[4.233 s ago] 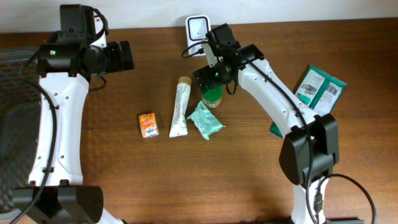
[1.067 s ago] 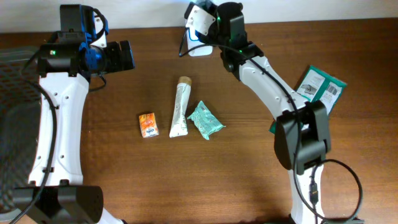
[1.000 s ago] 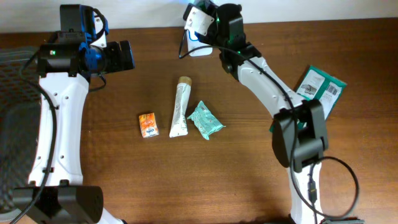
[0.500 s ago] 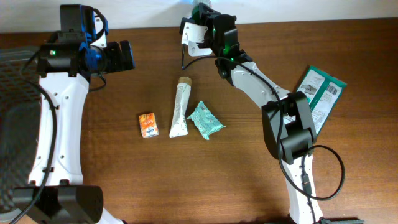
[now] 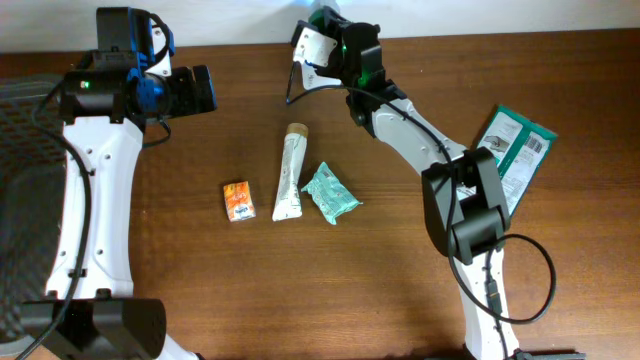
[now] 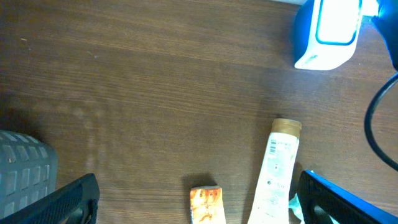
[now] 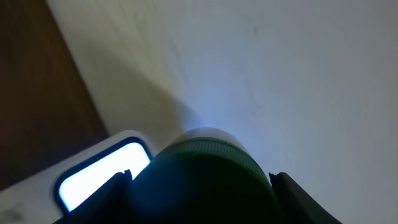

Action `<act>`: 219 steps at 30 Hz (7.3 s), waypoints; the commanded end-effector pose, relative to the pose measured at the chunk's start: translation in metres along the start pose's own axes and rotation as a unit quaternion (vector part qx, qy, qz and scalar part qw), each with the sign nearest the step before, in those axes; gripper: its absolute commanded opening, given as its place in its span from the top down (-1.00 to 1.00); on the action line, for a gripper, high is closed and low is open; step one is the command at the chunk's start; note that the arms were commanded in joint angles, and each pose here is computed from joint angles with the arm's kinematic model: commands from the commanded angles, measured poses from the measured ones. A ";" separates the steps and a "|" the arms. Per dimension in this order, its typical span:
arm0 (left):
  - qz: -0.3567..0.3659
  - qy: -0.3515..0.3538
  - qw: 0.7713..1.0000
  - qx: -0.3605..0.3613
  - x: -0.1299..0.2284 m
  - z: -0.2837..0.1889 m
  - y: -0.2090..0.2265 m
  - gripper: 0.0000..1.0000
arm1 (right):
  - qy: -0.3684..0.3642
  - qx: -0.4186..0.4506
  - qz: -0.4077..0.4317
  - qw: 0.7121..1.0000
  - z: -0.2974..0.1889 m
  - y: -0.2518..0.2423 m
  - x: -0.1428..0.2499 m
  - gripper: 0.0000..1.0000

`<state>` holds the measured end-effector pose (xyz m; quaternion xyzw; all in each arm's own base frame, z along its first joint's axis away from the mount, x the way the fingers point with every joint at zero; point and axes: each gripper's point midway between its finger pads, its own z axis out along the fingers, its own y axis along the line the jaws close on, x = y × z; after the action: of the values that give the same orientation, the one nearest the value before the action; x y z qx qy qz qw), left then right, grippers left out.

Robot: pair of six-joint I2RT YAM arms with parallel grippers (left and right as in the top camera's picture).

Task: Scan the item barcode
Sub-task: 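Raise the jar and hold it in front of the scanner, then carry the jar right and set it beside the green packet, then reach the right gripper to the mint-green pouch and grasp it, then lift the mint-green pouch toward the scanner with the right gripper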

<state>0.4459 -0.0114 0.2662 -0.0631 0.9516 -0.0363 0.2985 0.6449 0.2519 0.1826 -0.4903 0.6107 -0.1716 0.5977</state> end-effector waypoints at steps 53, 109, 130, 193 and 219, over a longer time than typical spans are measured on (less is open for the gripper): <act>0.003 -0.002 1.000 -0.002 -0.001 0.000 0.001 -0.98 | 0.396 -0.206 0.412 0.794 -0.209 -0.005 0.283 -0.96; 0.003 -0.002 1.000 -0.002 -0.001 0.000 0.001 -0.98 | 0.522 -0.293 0.579 0.554 -0.250 0.227 0.061 0.54; 0.003 -0.002 1.000 -0.002 -0.001 0.000 0.001 -0.98 | 0.347 -0.405 0.496 0.685 -0.214 0.158 0.082 -0.57; 0.003 -0.002 1.000 -0.002 -0.001 0.000 0.001 -0.98 | 0.171 -0.401 0.504 0.746 -0.306 -0.021 -0.052 0.92; 0.003 -0.002 1.000 -0.002 -0.001 0.000 0.001 -0.98 | 0.240 0.017 0.199 0.950 -0.081 -0.035 0.024 0.92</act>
<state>0.4460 -0.0114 0.2663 -0.0631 0.9515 -0.0364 0.2988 0.5596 0.2048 0.2069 -0.2882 0.8545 -0.0539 0.4289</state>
